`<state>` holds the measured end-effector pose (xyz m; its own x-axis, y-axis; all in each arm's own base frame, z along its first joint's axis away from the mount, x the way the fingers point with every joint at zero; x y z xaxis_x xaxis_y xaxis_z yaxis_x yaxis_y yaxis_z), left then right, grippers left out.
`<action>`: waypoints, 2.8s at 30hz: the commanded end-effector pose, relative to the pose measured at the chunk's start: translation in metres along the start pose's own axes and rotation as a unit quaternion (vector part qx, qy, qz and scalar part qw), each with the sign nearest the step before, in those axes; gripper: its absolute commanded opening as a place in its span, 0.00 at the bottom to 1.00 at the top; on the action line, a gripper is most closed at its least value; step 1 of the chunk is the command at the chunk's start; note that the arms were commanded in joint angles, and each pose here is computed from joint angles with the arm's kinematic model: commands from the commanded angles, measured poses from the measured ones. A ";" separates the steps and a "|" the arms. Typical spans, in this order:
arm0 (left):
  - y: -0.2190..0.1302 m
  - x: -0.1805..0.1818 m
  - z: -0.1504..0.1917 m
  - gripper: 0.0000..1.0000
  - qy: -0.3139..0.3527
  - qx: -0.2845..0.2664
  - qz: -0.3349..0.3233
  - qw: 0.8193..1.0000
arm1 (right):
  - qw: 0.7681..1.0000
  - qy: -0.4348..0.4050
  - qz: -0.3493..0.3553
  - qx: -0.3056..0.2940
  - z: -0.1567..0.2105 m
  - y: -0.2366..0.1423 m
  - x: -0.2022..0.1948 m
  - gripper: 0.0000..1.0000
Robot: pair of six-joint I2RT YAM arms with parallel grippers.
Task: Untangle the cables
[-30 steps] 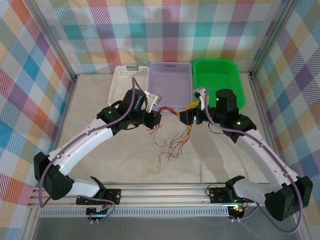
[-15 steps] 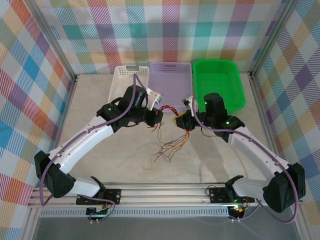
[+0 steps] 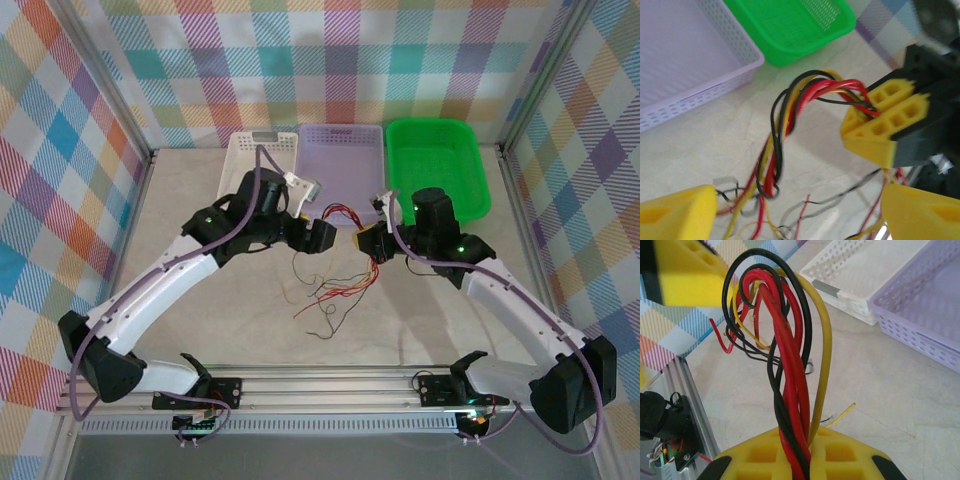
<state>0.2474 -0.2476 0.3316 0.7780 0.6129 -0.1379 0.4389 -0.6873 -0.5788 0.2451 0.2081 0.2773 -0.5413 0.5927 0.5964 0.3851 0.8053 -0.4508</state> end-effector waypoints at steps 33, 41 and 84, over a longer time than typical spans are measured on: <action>0.041 -0.083 0.071 0.83 0.067 0.063 0.107 0.990 | 0.992 0.073 -0.092 0.044 -0.018 -0.019 0.055 0.00; 0.029 -0.091 0.068 0.53 0.075 0.031 0.139 0.987 | 0.991 0.078 -0.088 0.056 -0.011 -0.014 0.049 0.00; 0.017 -0.098 0.072 0.00 0.084 0.009 0.158 0.984 | 0.989 0.095 -0.082 0.081 0.001 0.004 0.035 0.05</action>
<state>0.1445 -0.2948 0.2706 0.9420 0.2587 -0.2137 0.0930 -0.8132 -0.5745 0.2307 0.2280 0.3010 -0.4274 0.4808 0.7657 0.2022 0.8763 -0.4373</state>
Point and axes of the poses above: each hand's point on the last joint's axis, 136 mm out from that joint toward the fingers, its own y axis out along the fingers, its own x axis along the line the jaws close on, z = x × y, the point moved 5 cm from there along -y, back along the fingers, and after that the axes turned 15 degrees about y, right-handed, at the moved point
